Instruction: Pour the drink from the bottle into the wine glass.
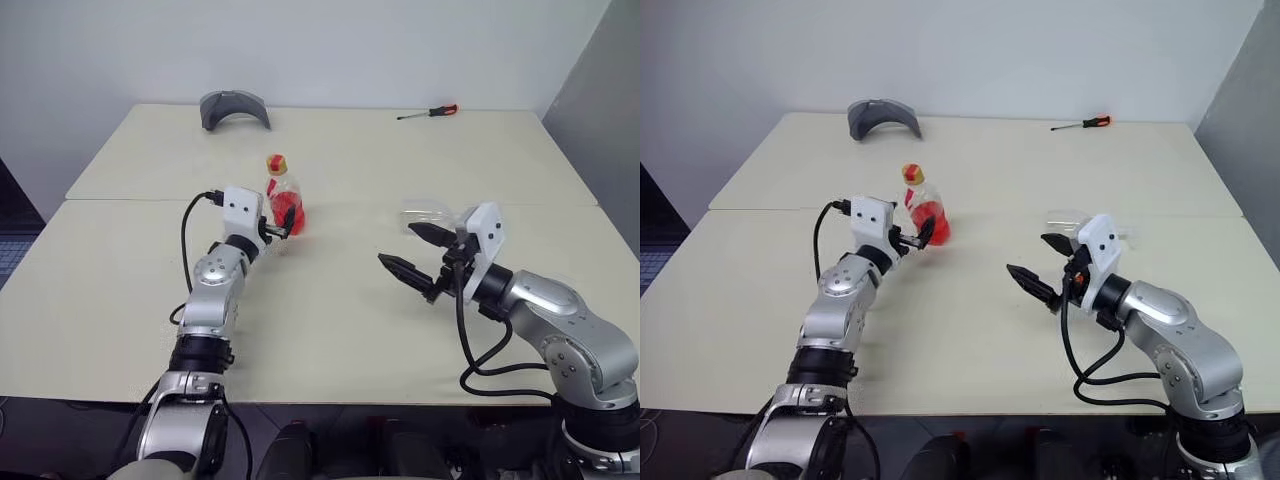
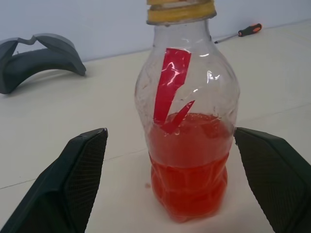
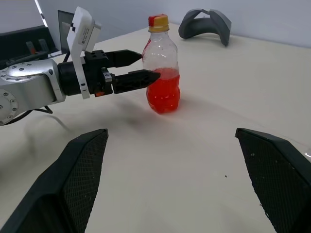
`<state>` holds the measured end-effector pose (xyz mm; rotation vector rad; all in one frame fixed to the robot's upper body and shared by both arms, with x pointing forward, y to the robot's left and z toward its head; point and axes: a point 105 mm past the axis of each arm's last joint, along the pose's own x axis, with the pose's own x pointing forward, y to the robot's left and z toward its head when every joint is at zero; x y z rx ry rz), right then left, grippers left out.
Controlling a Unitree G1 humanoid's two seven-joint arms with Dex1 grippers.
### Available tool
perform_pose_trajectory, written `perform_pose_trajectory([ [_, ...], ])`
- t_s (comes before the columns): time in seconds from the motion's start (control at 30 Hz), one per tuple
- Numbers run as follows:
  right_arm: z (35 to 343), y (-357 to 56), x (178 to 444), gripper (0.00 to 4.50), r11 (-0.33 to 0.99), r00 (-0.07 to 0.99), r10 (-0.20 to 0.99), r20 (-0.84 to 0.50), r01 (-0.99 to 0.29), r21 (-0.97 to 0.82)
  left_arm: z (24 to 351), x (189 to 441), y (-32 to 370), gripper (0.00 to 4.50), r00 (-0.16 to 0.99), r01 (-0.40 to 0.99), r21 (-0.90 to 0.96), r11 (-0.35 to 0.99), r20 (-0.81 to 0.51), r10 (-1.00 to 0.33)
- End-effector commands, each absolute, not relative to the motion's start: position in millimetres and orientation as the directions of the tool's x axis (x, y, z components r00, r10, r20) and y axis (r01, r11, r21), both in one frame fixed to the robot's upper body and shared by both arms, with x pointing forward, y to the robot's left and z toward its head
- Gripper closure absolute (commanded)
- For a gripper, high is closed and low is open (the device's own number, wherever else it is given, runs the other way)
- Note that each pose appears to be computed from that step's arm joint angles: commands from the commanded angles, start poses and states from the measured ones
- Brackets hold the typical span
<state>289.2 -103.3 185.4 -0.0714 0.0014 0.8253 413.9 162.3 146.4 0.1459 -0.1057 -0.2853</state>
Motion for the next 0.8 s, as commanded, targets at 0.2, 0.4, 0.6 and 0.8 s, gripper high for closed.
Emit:
perform_pose_trajectory([
  [0.2,196.6,-105.2,281.7,0.0,0.692,0.694,0.72,0.013,-0.717,-0.09,164.4,430.7,150.4,0.05,0.927,0.319,0.191,0.928,0.143,-0.347],
  [0.4,197.4,-106.0,281.9,0.0,0.706,0.708,0.706,0.018,-0.703,-0.09,157.8,440.3,145.3,0.05,0.92,0.347,0.184,0.92,0.123,-0.372],
  [0.6,197.5,-105.8,279.8,0.0,0.709,0.711,0.703,0.013,-0.699,-0.092,159.3,447.5,140.5,0.05,0.907,0.373,0.197,0.907,0.129,-0.401],
  [0.8,197.5,-108.7,278.3,0.0,0.718,0.721,0.693,0.006,-0.69,-0.088,162.8,450.8,137.1,0.23,0.899,0.386,0.17,0.907,0.152,-0.411],
])
